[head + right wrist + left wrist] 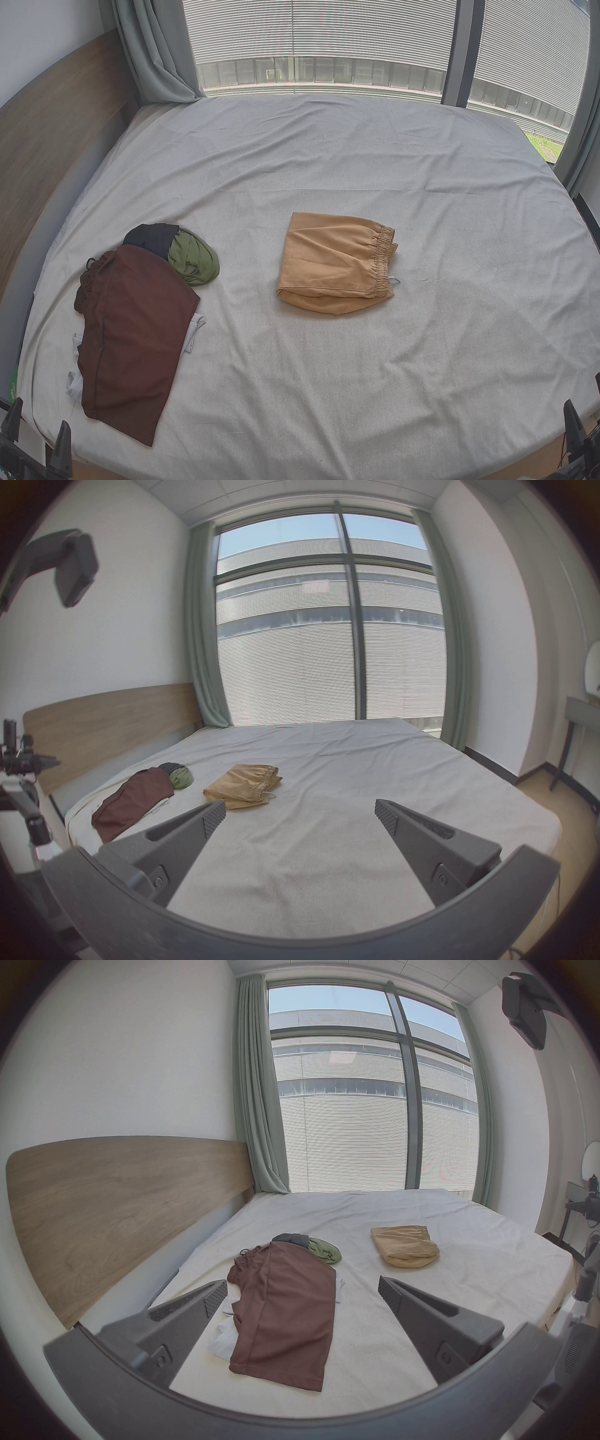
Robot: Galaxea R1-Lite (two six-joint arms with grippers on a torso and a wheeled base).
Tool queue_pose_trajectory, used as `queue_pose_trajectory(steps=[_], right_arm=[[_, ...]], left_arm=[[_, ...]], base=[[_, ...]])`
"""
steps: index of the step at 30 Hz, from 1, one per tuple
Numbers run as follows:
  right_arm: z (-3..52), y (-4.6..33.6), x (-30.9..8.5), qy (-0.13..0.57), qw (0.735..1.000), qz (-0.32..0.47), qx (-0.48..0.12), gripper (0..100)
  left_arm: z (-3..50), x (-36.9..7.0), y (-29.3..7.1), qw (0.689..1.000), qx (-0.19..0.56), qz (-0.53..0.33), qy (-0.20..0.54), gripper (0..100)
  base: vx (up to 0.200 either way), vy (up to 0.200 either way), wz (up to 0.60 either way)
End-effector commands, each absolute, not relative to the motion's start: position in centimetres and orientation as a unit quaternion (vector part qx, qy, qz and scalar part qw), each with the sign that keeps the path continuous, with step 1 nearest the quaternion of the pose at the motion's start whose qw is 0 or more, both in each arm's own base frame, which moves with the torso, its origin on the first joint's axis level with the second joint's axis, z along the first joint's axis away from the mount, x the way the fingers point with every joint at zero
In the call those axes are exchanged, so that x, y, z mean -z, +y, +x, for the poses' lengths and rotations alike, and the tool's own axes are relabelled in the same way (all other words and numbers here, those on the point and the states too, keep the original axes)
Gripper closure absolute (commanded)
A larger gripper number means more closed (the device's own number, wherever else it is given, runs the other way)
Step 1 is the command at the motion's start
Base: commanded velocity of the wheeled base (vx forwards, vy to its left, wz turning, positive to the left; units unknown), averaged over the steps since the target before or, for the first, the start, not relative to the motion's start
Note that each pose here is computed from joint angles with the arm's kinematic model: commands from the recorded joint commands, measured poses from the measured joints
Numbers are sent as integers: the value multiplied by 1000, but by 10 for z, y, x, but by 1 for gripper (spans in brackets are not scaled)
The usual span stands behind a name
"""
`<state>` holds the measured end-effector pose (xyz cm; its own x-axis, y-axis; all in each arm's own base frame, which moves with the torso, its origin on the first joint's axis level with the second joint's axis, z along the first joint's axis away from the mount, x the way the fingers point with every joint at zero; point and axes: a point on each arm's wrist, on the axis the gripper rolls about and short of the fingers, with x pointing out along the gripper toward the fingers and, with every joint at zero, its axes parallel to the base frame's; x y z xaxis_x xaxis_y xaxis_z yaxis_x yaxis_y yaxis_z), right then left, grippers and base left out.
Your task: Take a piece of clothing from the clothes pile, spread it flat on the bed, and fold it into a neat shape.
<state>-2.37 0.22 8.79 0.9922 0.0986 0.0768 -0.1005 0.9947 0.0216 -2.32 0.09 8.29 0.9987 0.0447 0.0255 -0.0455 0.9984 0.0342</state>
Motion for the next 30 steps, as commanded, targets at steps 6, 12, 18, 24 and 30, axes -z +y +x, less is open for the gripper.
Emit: queue_pose_trajectory(steps=[6,12,18,24,30], right_arm=[[-23,2,-83,-33,997,49,-45,0],[-23,3,-83,-34,998,2,-61,0],[-23,4,-81,-25,996,19,-83,0],[-23,0,-76,0,1000,5,-5,0],[-23,0,-76,-2,1000,-2,-9,0]], left_arm=[[-23,-76,1,1000,-12,7,0,0],[-23,-76,0,1000,-11,10,-1,0],[-23,-76,0,1000,-11,11,0,0],[-23,-76,1,1000,-12,7,-1,0],[-23,-76,1,1000,-12,6,-1,0]], base=[[0,0,0],[0,0,0],[0,0,0],[0,0,0],[0,0,0]])
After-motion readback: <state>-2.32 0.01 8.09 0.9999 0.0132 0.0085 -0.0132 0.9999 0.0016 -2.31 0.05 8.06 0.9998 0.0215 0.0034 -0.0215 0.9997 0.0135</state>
